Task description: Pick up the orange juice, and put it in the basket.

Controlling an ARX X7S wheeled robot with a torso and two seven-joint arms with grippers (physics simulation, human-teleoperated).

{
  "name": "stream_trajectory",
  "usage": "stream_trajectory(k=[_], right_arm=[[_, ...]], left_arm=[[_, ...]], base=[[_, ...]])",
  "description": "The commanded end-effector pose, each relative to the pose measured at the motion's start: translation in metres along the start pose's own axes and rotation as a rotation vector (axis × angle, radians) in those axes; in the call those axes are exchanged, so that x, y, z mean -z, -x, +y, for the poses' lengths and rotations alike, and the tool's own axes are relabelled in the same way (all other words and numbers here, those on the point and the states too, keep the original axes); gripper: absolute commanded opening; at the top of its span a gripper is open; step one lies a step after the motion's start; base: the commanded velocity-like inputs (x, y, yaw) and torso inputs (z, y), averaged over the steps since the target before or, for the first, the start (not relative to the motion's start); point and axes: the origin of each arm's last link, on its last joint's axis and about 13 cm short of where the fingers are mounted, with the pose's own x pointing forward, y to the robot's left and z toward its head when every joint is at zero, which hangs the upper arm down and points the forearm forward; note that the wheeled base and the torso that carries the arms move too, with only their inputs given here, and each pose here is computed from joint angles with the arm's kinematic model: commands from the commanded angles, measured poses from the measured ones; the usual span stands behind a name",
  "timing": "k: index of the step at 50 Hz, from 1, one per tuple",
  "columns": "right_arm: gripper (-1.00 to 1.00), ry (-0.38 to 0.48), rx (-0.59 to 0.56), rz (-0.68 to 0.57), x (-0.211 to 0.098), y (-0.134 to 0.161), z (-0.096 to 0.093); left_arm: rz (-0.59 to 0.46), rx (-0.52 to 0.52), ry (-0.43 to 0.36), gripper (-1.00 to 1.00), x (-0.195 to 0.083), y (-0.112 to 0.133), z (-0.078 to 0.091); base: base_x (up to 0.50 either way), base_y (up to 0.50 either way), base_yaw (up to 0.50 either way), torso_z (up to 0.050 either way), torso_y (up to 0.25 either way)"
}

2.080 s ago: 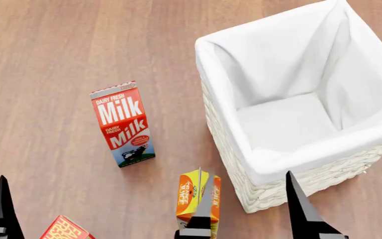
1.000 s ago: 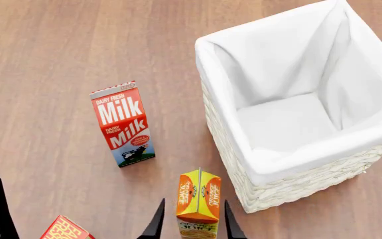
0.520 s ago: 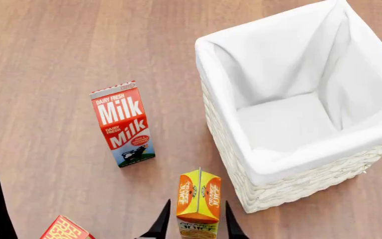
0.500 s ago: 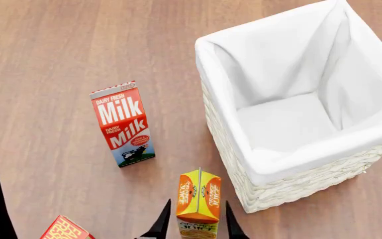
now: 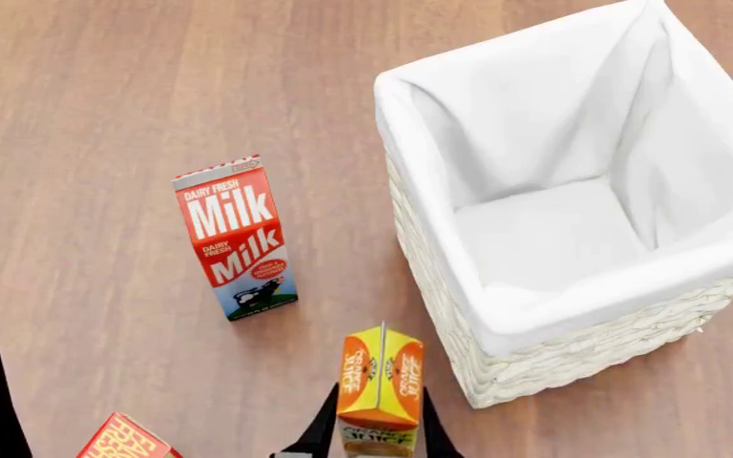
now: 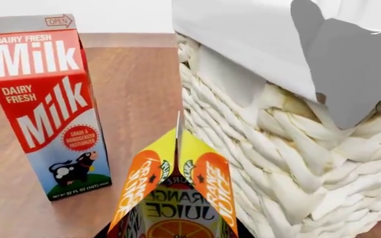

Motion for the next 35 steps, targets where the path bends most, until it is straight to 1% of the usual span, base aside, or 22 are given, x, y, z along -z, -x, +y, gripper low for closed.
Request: stream_trajectory(k=[1, 6, 9, 10, 13, 22, 28, 35], right_arm=[[-1.00, -0.002, -0.034, -0.024, -0.005, 0.001, 0.003], [-1.00, -0.018, -0.040, -0.044, -0.014, 0.003, 0.003], [-1.00, -0.018, -0.040, -0.044, -0.014, 0.003, 0.003], [-1.00, -0.024, -0.056, -0.068, -0.028, 0.007, 0.003], [-1.00, -0.032, -0.069, -0.088, -0.039, 0.010, 0.004], [-1.00, -0.075, -0.137, -0.178, -0.088, 0.023, 0.008], [-1.00, -0.090, -0.187, -0.241, -0.115, 0.031, 0.011], [-1.00, -0.105, -0.218, -0.289, -0.139, 0.038, 0.012]], left_arm=[[-0.037, -0.060, 0.011, 1.00, 0.001, -0.005, 0.004], [-0.037, -0.058, 0.009, 1.00, 0.001, -0.005, 0.004], [-0.037, -0.058, 0.009, 1.00, 0.001, -0.005, 0.004], [-0.039, -0.059, 0.010, 1.00, 0.001, -0.005, 0.004], [-0.039, -0.057, 0.010, 1.00, 0.000, -0.005, 0.004], [-0.041, -0.057, 0.011, 1.00, 0.000, -0.004, 0.004], [-0.043, -0.058, 0.012, 1.00, -0.002, -0.004, 0.004], [-0.045, -0.060, 0.015, 1.00, -0.003, -0.003, 0.005]], base=[[0.00, 0.00, 0.00, 0.000, 0.000], [0.00, 0.00, 0.00, 0.000, 0.000], [0.00, 0.00, 0.00, 0.000, 0.000], [0.00, 0.00, 0.00, 0.000, 0.000], [0.00, 0.00, 0.00, 0.000, 0.000], [0.00, 0.00, 0.00, 0.000, 0.000], [0.00, 0.00, 0.00, 0.000, 0.000], [0.00, 0.00, 0.00, 0.000, 0.000]])
